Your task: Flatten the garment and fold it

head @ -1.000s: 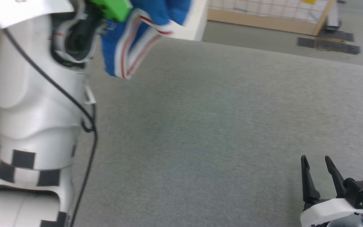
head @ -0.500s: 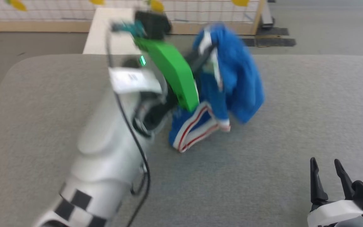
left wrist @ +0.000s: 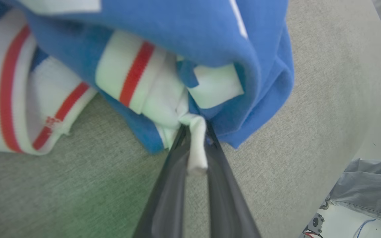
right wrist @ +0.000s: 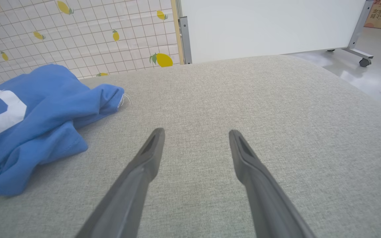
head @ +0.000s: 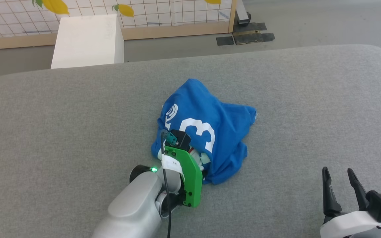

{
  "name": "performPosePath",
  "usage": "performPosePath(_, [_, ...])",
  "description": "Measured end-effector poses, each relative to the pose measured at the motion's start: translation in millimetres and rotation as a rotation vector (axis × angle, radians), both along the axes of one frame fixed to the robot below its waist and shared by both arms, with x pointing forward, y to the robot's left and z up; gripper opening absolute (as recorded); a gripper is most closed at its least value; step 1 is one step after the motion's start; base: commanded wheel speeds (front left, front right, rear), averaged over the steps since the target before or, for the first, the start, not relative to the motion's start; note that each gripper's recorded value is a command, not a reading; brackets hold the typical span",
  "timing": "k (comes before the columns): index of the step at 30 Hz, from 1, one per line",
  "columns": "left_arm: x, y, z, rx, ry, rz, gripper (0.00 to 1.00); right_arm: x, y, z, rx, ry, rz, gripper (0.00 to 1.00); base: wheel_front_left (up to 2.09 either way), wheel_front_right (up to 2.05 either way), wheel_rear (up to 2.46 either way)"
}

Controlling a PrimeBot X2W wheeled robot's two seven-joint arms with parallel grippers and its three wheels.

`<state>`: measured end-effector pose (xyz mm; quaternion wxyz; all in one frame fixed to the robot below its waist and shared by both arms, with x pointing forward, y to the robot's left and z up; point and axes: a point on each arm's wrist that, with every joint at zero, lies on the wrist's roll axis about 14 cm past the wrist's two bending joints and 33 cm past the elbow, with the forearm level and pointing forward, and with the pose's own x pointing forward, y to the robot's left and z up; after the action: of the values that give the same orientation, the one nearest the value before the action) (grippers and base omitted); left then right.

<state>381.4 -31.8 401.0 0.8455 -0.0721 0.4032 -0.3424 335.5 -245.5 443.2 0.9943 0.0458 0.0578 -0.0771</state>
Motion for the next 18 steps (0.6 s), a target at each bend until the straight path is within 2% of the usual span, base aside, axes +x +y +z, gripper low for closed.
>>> performPosePath(1, [-1.0, 0.5, -0.9, 0.001, 0.011, 0.002, 0.00, -1.4, -0.9, -0.2, 0.000, 0.001, -0.003, 1.00, 0.00, 0.00, 0.00])
performPosePath(2, [-1.2, 1.2, -0.8, -0.004, 0.021, 0.009, 0.07, -2.0, -1.1, -0.2, 0.000, 0.001, -0.004, 1.00, 0.00, 0.00, 0.00])
performPosePath(3, [-1.7, 2.0, -0.2, -0.011, 0.031, 0.016, 0.70, -2.5, -1.3, -0.3, 0.000, 0.001, -0.004, 1.00, 0.00, 0.00, 0.00])
performPosePath(4, [-1.4, 2.5, 1.9, -0.022, 0.037, 0.026, 1.00, -2.2, -0.9, 0.0, 0.002, 0.000, -0.003, 1.00, 0.00, 0.00, 0.00])
performPosePath(7, [4.5, 3.9, 16.2, -0.096, 0.039, 0.078, 1.00, 0.4, 2.0, 2.1, 0.004, -0.009, 0.006, 1.00, 0.00, 0.00, 0.00])
performPosePath(8, [21.3, 8.5, 46.9, -0.221, -0.011, 0.165, 1.00, 3.8, 6.5, 5.1, 0.007, -0.020, 0.021, 1.00, 0.00, 0.00, 0.00])
performPosePath(11, [39.4, 19.2, 86.2, -0.366, -0.087, 0.261, 1.00, 6.7, 11.9, 9.8, 0.012, -0.038, 0.038, 1.00, 0.00, 0.00, 0.00])
performPosePath(14, [57.0, 44.8, 130.2, -0.489, -0.236, 0.372, 1.00, 8.1, 16.8, 14.4, 0.014, -0.053, 0.054, 1.00, 0.00, 0.00, 0.00])
performPosePath(17, [68.0, 81.3, 164.5, -0.536, -0.420, 0.475, 1.00, 7.7, 19.8, 16.7, 0.020, -0.062, 0.063, 1.00, 0.00, 0.00, 0.00])
performPosePath(18, [70.0, 101.1, 175.6, -0.523, -0.511, 0.522, 1.00, 8.8, 21.9, 18.8, 0.021, -0.069, 0.070, 1.00, 0.00, 0.00, 0.00])
